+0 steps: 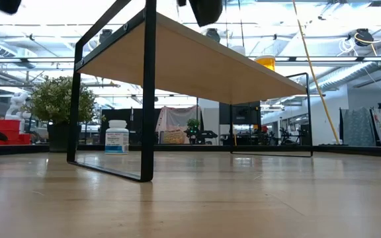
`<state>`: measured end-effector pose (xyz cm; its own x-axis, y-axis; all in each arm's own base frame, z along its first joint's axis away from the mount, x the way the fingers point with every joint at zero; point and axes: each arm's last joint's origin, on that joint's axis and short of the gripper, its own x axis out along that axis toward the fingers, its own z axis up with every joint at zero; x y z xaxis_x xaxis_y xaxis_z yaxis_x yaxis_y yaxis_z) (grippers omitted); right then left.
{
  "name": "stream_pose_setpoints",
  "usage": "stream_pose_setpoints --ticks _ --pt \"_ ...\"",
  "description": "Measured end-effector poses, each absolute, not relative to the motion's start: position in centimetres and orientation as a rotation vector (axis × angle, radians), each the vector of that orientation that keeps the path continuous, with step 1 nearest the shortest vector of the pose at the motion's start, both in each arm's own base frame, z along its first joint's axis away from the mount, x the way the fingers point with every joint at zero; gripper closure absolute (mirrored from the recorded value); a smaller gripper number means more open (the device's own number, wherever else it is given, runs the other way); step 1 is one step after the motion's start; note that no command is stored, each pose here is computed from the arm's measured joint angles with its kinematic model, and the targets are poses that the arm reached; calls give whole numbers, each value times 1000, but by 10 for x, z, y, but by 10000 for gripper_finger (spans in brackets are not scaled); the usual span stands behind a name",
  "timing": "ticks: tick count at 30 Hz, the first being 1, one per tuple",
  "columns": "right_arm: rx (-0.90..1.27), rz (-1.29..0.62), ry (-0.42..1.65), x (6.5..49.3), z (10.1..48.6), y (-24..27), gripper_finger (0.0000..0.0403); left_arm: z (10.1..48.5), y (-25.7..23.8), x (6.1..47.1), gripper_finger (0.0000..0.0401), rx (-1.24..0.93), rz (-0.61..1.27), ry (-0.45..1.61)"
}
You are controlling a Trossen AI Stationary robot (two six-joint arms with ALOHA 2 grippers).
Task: Pick and place medicine bottles onto shelf by color
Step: Put the blue pill bottle on the shelf aligned with the other blue pill bottle
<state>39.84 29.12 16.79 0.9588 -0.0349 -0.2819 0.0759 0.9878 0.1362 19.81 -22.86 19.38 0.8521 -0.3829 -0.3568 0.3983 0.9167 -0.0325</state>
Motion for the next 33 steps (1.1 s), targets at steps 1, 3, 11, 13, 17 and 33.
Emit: stream_pose_setpoints --ticks 1,3,11,13,17,33 --pt "155 -71 263 400 170 289 161 198 -227 198 268 44 -411 353" --pt "175 -87 236 404 172 285 161 204 -223 199 268 52 -407 334" --pt "202 -123 196 414 176 273 161 208 -210 210 268 68 -356 318" --pt "184 -125 199 415 176 271 161 208 -207 214 267 62 -341 314" --pt "153 -133 197 418 176 266 161 210 -204 218 267 65 -329 289" --pt "83 -137 201 421 176 262 251 213 -202 221 267 48 -320 267"
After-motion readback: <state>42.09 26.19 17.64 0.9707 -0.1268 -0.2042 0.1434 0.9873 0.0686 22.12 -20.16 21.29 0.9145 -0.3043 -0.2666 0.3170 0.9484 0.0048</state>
